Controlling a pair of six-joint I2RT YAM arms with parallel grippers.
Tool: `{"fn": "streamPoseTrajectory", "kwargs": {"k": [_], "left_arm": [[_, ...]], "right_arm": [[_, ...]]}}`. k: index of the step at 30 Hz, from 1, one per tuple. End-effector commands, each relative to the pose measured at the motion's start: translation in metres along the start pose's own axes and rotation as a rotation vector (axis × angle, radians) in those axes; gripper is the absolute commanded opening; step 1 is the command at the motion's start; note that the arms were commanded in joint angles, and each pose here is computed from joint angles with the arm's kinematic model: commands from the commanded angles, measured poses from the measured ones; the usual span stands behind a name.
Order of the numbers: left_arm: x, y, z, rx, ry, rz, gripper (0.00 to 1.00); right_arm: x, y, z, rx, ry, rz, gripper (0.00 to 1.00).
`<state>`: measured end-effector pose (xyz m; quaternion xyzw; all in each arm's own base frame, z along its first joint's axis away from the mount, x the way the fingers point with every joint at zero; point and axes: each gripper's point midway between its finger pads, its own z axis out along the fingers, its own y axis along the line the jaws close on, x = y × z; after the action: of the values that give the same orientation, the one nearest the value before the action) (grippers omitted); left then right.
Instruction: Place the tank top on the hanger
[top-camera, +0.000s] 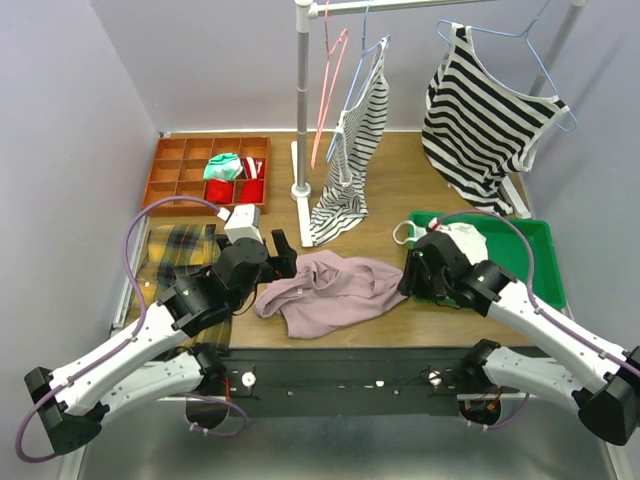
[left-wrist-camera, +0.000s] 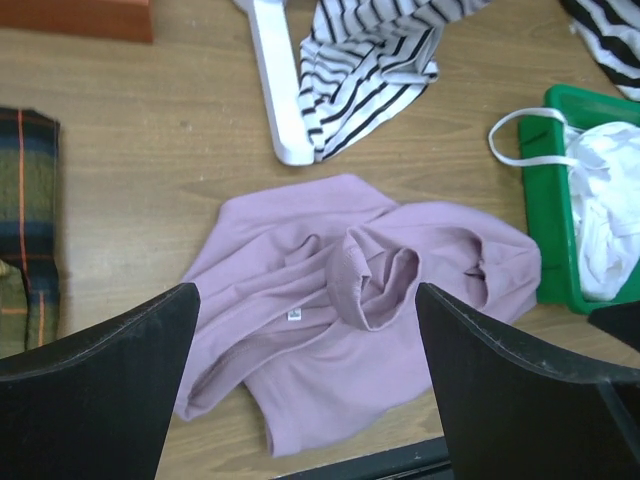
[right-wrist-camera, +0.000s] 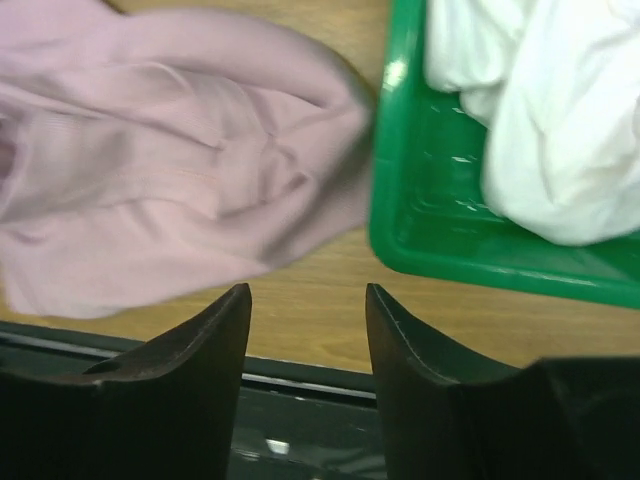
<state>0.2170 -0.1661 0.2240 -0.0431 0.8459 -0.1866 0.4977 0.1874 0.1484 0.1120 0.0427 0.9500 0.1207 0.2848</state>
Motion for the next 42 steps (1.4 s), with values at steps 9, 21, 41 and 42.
{"fn": "streamPoseTrajectory", "kwargs": {"k": [9, 21, 41, 42], "left_arm": [[0.09, 0.069, 0.013, -0.243, 0.132, -0.326, 0.86], [0.145, 0.114, 0.009, -0.361, 0.144, -0.537, 0.67], [0.147, 0.095, 0.042, -0.252, 0.112, -0.464, 0.21], [0.142, 0.092, 0.043, -0.237, 0.098, -0.461, 0.14]], "right_arm": [[-0.023, 0.157, 0.013, -0.386, -0.051, -0.227, 0.6], [0.013, 0.232, 0.06, -0.386, -0.016, -0.419, 0.48], [0.008, 0.201, 0.078, -0.204, -0.05, -0.372, 0.06], [0.003, 0.198, 0.074, -0.188, -0.073, -0.366, 0.03]]}}
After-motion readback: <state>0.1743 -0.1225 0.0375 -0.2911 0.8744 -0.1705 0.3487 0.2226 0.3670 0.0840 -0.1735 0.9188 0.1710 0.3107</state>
